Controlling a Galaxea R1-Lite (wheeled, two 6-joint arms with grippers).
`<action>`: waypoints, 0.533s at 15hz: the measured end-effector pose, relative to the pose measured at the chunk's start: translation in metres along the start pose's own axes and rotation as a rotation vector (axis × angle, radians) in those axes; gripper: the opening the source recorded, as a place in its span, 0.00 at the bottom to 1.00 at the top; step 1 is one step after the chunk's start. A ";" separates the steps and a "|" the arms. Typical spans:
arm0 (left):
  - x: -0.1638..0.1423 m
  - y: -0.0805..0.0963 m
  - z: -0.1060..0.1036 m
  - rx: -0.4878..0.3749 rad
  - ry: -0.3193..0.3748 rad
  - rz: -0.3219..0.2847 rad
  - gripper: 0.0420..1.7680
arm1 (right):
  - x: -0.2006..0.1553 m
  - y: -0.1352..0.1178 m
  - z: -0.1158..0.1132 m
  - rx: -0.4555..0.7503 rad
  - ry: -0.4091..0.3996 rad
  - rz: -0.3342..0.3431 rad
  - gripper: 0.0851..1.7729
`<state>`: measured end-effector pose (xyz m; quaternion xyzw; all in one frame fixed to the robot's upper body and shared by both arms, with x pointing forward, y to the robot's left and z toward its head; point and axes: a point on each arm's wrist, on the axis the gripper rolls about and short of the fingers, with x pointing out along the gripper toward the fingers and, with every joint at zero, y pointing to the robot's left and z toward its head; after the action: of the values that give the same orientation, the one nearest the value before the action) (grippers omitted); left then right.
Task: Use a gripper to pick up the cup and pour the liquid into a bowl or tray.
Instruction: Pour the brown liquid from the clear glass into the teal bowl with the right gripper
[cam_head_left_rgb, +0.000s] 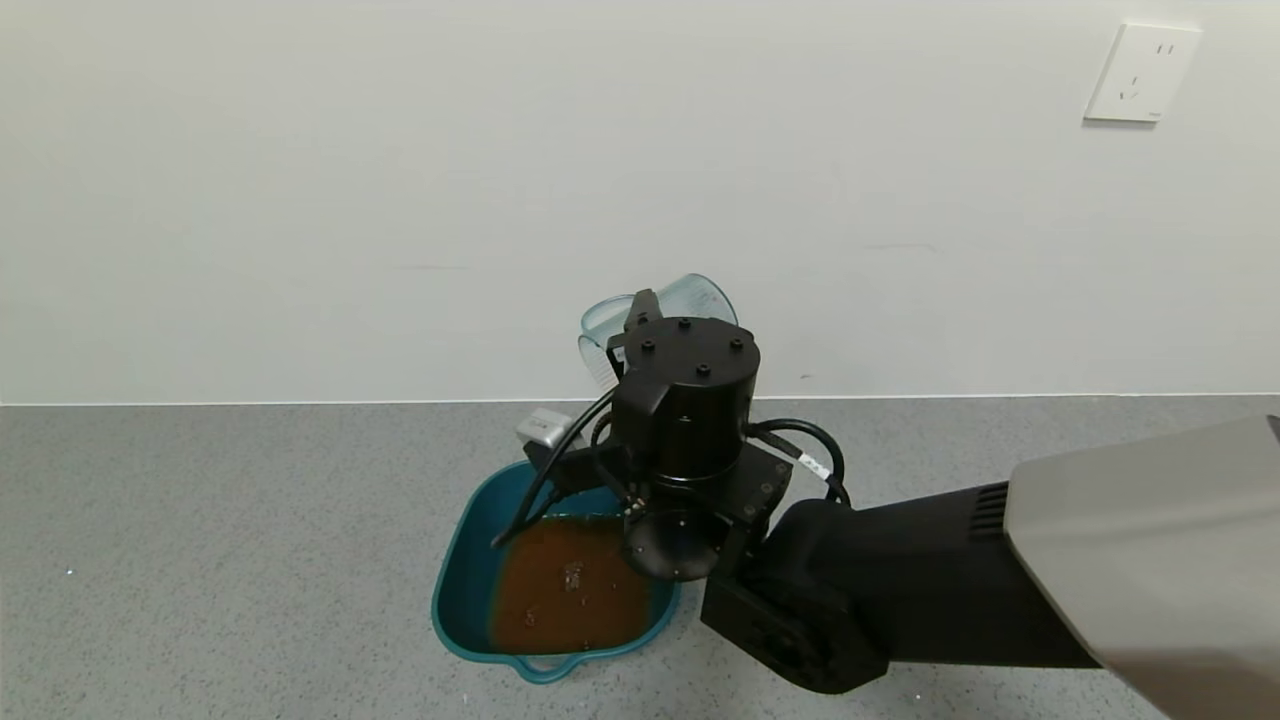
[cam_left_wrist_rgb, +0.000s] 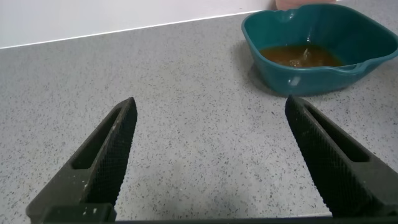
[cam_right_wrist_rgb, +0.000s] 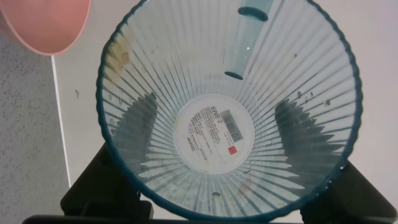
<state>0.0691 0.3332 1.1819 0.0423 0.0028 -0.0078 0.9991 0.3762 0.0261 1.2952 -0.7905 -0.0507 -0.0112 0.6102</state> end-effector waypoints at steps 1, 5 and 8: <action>0.000 0.000 0.000 0.000 0.000 0.000 0.97 | 0.000 0.000 0.000 -0.001 0.000 0.000 0.74; 0.000 0.000 0.000 0.000 0.000 0.000 0.97 | 0.000 0.000 0.000 0.004 0.001 -0.003 0.74; 0.000 0.000 0.000 0.000 0.000 0.000 0.97 | 0.000 0.001 0.000 0.003 0.000 -0.004 0.74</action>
<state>0.0691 0.3332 1.1819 0.0422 0.0025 -0.0080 0.9991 0.3765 0.0262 1.2940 -0.7894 -0.0522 -0.0120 0.6115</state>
